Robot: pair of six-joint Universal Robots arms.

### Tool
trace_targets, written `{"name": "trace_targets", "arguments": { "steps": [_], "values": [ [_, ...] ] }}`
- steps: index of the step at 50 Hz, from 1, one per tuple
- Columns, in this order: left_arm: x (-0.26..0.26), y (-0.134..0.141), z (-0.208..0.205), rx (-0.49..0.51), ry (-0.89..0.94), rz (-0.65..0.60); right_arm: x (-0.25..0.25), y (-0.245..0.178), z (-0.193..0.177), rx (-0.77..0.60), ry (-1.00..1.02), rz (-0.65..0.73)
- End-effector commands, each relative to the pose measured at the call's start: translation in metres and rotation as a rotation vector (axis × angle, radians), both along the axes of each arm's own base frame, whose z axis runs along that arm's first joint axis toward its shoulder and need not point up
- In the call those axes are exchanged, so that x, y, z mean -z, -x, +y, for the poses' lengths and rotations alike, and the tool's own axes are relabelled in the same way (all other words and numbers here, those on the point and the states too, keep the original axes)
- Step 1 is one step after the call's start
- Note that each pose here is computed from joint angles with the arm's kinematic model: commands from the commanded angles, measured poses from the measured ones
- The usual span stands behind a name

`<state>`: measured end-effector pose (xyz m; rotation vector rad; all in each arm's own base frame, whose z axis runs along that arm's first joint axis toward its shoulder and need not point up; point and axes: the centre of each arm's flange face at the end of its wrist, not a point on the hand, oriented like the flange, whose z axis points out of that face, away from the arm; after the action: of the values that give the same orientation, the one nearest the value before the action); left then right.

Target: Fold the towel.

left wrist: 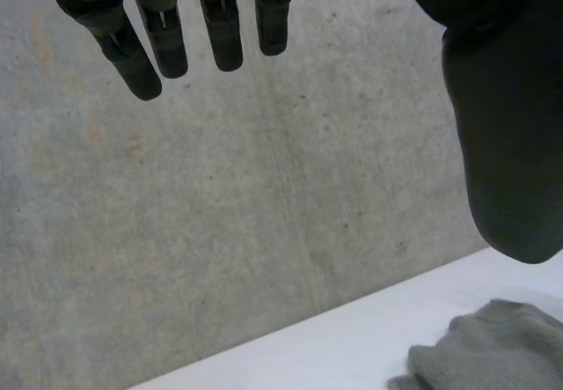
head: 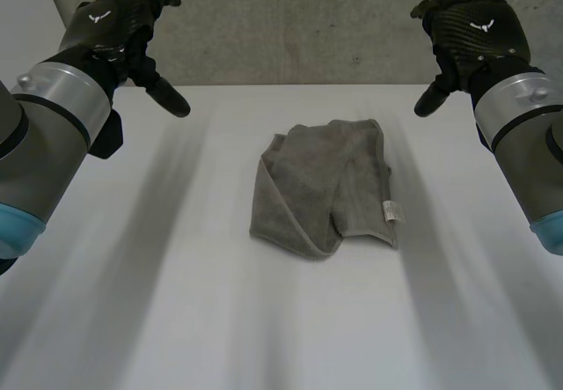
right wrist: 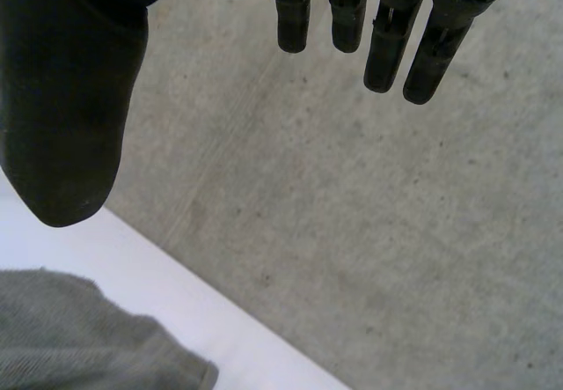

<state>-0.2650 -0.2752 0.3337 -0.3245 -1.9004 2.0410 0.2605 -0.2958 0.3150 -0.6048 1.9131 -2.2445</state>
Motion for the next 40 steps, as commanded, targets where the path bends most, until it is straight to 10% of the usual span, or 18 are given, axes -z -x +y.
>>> {"name": "trace_targets", "arguments": {
  "steps": [1,32,40],
  "values": [
    [0.002,0.001,-0.001,0.000,-0.024,-0.014,0.003,-0.001,0.000,-0.003,-0.052,0.020],
    [0.043,0.012,-0.021,0.019,-0.083,-0.072,0.014,-0.008,0.010,-0.069,-0.143,0.083],
    [0.107,0.043,-0.039,0.223,-0.092,-0.248,0.056,-0.014,0.025,-0.189,-0.384,0.175]
  ]
}}
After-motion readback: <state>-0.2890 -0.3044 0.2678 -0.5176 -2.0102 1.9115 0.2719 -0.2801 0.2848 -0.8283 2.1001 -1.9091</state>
